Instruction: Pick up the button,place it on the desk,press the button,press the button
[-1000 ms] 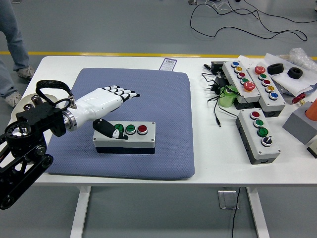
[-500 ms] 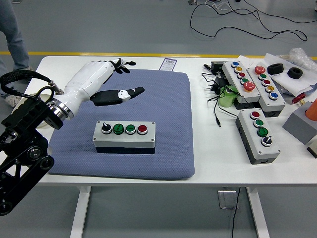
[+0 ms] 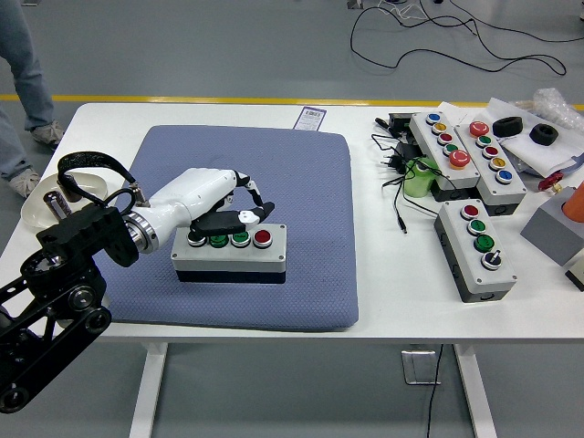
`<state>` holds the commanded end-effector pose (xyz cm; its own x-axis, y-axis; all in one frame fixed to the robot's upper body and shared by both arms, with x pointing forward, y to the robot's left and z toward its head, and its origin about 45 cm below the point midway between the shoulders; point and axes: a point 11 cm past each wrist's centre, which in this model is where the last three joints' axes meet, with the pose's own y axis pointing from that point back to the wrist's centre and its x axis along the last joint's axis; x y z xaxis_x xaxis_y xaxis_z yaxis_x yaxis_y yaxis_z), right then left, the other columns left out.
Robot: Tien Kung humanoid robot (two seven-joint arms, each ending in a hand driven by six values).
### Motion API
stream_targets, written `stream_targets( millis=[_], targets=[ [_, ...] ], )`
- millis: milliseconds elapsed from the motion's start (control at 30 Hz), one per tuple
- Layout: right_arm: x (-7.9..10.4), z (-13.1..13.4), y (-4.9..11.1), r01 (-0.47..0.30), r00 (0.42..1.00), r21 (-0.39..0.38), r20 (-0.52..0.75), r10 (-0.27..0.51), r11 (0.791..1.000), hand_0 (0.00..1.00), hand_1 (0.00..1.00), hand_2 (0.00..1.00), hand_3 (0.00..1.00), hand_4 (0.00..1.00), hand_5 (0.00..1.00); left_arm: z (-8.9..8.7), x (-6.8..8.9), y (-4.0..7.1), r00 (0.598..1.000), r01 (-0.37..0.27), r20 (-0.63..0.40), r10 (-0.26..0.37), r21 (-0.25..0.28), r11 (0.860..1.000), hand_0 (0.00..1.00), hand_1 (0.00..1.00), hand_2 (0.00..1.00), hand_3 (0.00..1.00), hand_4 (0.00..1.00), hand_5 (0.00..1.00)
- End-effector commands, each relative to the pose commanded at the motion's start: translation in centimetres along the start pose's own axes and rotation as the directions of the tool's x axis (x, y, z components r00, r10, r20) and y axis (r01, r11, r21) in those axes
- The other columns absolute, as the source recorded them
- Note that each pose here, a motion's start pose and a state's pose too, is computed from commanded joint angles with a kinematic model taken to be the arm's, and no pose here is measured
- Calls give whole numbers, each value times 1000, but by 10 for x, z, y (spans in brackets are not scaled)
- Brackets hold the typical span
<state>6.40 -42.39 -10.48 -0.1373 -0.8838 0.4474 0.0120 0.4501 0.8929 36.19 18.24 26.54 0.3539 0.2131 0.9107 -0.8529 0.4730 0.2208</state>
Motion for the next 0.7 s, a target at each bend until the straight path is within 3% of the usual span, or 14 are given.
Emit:
stream_targets(
  millis=[300,700],
  targets=[
    [0,1,0,0,1000,-3,1,0,1000,659,652,707,609,469,327,5,-14,-1,999,38,1,-38,-10,999,6,2,2,621,605,998],
    [1,2,0,-2,1000,-5,-1,2,1000,659,652,707,609,469,326,-3,-26,-6,998,60,-7,-59,20,998,5,2,2,629,601,998]
  ],
)
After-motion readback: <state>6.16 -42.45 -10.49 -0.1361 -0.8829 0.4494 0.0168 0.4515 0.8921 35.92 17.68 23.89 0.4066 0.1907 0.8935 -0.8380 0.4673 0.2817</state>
